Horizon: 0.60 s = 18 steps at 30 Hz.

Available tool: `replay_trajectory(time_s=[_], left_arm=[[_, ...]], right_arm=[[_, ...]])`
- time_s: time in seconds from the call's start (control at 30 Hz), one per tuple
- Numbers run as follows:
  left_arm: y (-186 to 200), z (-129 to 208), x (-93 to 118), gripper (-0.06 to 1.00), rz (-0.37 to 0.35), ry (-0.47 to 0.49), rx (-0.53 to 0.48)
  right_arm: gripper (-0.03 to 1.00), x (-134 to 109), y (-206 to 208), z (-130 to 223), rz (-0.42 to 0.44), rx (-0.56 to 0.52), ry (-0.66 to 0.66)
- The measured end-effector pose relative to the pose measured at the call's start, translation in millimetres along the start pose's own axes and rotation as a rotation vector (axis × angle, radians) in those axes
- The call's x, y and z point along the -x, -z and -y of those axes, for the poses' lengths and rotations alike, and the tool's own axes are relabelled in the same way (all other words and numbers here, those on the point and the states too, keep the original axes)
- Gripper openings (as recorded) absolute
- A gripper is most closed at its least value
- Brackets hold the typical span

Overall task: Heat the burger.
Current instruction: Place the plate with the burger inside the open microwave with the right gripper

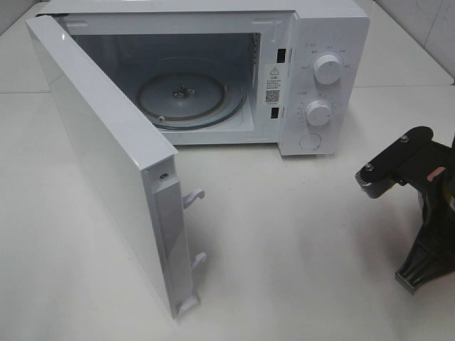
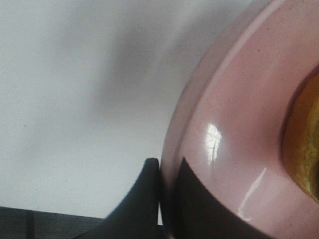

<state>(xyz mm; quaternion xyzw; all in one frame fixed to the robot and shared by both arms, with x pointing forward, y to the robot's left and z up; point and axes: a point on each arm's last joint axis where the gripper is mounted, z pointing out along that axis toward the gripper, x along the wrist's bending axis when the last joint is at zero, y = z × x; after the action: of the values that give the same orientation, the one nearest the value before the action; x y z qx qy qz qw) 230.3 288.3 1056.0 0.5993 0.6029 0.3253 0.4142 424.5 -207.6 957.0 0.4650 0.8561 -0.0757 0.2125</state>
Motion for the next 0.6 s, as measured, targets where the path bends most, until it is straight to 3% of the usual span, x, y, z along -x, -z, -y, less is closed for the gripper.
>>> replay_trajectory(time_s=[0.6], left_arm=[[0, 0, 0, 0.99, 0.0, 0.0, 0.0]], right_arm=[[0.03, -35, 24, 7, 0.021, 0.1, 0.234]])
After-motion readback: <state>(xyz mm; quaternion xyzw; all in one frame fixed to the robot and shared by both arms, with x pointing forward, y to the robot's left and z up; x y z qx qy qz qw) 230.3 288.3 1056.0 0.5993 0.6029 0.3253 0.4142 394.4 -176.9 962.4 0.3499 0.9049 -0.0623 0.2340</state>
